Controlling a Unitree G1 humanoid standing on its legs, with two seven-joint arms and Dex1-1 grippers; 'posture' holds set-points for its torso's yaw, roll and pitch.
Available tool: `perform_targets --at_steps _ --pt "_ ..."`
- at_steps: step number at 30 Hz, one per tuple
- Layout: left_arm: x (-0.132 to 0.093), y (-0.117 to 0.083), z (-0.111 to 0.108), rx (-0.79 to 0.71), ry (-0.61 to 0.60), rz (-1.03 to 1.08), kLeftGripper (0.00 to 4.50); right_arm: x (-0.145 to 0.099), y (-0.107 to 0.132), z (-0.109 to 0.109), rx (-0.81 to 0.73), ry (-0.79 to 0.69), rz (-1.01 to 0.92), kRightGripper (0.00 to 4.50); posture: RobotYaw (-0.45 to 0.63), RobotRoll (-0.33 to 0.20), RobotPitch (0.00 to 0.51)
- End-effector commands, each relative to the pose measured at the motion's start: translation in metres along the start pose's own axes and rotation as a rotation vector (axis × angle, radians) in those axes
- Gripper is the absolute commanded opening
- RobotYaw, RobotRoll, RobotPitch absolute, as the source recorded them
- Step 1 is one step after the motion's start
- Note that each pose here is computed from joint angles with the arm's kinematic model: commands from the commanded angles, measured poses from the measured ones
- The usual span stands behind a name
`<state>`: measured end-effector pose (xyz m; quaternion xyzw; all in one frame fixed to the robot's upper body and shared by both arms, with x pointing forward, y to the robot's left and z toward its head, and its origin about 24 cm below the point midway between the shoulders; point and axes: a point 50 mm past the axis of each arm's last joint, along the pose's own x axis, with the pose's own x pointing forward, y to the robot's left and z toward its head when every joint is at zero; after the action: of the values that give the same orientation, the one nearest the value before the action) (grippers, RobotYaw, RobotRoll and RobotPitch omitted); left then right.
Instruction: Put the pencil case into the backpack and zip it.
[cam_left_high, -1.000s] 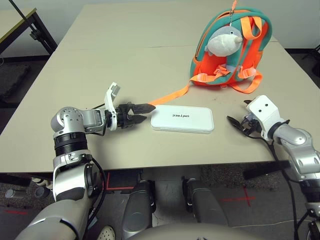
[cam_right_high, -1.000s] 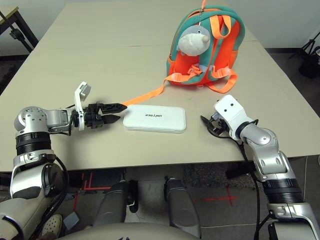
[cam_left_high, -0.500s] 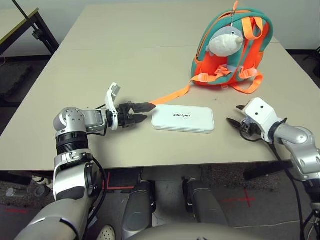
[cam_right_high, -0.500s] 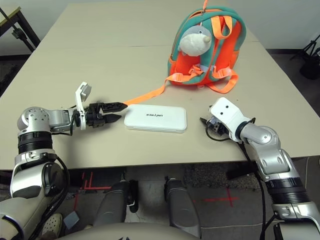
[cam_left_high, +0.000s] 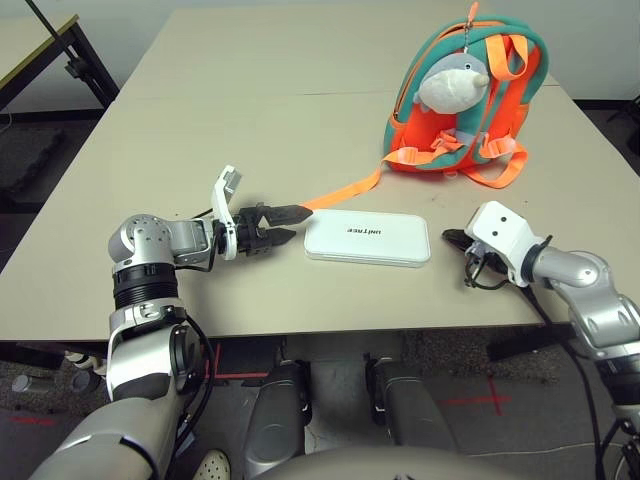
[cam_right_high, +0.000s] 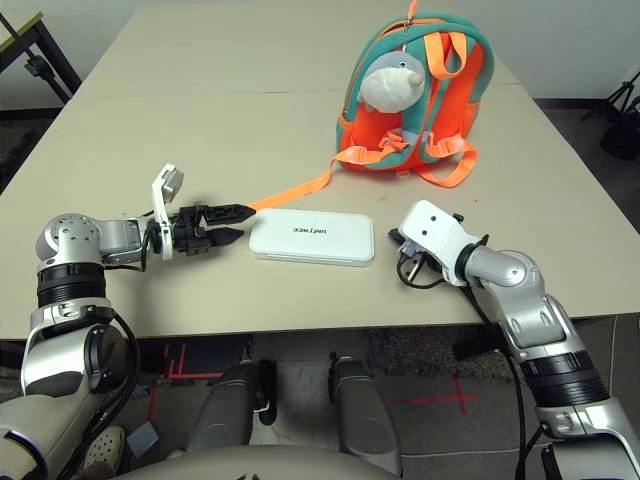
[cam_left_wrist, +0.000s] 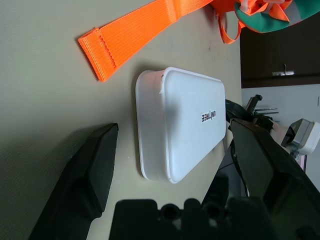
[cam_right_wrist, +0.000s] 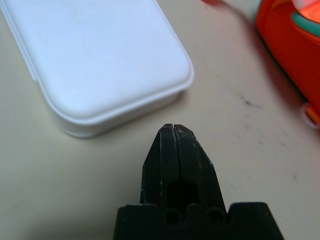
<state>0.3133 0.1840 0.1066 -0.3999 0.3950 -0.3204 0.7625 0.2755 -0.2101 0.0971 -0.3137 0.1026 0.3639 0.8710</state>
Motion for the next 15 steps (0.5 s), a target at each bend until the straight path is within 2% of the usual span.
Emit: perform_targets --at_steps 1,15 --pt "0.005 0.007 -0.007 -0.014 0.040 0.053 4.50 0.008 0.006 0.002 0.001 -0.010 0.034 0.01 -0.11 0.000 0.166" --pt "0.007 0.007 -0.011 -0.001 0.056 0.042 4.50 0.027 0.018 0.022 -0.007 -0.087 0.067 0.01 -0.11 0.000 0.173"
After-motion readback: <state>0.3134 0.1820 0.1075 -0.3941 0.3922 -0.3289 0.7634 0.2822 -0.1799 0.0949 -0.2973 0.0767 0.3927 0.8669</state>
